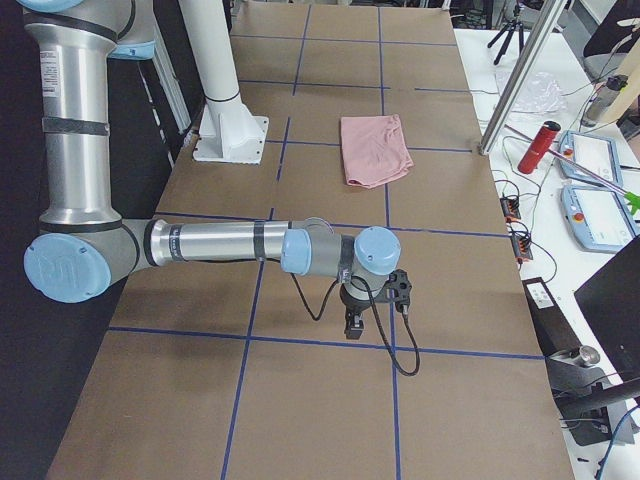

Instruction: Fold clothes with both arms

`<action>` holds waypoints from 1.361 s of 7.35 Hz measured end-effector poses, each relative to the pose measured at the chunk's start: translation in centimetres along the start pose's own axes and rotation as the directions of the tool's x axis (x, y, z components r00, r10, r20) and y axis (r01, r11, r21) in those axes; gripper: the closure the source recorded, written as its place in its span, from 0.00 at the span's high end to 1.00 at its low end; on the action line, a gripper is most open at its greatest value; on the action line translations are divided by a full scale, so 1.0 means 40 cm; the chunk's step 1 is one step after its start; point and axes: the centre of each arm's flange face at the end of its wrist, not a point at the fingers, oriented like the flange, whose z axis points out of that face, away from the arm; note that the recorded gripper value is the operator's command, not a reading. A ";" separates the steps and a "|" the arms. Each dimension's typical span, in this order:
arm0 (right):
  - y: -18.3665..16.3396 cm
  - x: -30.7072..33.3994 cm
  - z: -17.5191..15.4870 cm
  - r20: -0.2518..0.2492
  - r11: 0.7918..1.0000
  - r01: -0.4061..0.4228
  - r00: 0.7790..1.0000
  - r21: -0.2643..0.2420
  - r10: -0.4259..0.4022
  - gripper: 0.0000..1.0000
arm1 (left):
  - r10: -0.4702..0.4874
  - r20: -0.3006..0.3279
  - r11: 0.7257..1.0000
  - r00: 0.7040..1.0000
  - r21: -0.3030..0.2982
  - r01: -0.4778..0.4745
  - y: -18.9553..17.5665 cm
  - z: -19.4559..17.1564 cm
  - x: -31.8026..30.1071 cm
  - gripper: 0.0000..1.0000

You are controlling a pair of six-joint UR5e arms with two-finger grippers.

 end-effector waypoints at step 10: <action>-0.010 -0.030 -0.020 0.038 1.000 0.017 0.999 0.020 -0.017 1.00 | -0.026 -0.009 0.999 1.000 -0.043 0.026 0.025 -0.002 0.013 1.00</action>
